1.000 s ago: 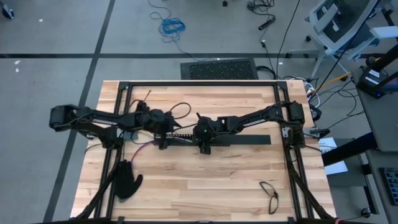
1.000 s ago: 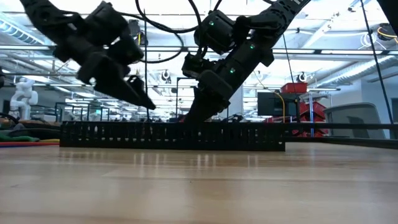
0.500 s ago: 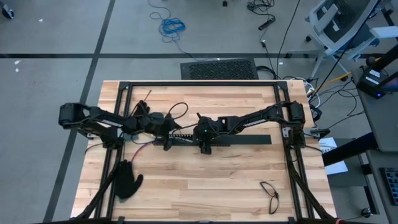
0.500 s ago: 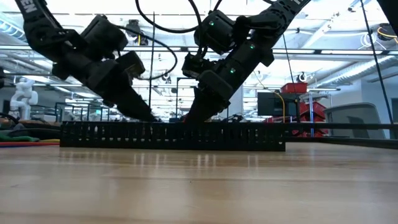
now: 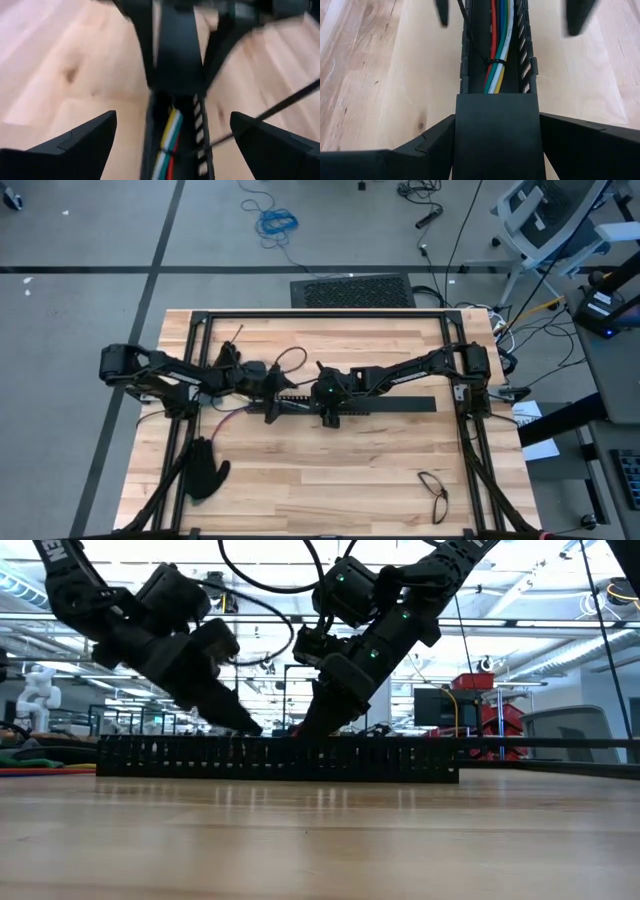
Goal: Ziptie cables
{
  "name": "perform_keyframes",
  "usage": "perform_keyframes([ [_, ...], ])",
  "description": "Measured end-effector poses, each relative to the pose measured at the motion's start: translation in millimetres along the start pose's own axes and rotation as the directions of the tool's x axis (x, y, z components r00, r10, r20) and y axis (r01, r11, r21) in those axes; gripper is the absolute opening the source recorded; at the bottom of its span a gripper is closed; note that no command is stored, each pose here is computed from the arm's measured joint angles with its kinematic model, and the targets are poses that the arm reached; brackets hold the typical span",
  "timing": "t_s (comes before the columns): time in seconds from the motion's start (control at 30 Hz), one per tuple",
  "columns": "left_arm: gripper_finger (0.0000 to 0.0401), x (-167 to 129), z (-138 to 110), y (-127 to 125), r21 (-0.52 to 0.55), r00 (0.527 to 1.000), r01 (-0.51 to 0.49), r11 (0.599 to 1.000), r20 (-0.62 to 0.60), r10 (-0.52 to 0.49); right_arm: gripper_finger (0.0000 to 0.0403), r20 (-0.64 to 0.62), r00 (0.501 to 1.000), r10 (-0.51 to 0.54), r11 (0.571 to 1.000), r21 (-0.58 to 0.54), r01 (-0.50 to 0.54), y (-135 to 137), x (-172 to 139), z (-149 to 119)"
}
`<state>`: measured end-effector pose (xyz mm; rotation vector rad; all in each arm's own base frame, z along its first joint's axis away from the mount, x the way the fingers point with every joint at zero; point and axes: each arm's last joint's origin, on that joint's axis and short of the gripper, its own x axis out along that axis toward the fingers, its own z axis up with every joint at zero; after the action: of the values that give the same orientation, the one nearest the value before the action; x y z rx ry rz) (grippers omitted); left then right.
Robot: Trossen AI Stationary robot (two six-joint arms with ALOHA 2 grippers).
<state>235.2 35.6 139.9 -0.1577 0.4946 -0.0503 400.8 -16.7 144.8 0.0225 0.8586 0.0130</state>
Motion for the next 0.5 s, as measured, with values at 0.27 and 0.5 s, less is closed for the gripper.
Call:
perform_keyframes([
  [0.27, 0.0383, 16.4, -13.8, -5.5, 0.147, 0.998, 0.052, 0.988, -0.053, -0.045, 0.0247, 0.001, 1.0, 0.0, 1.0, 0.0, 0.0, 0.0, 0.1, -0.1],
  [0.5, 0.0383, 26.2, -14.0, -0.8, 0.152, 1.0, 0.02, 0.988, -0.014, -0.018, 0.0247, 0.001, 1.0, -0.002, 1.0, 0.0, 0.002, -0.1, 0.1, -0.1],
])
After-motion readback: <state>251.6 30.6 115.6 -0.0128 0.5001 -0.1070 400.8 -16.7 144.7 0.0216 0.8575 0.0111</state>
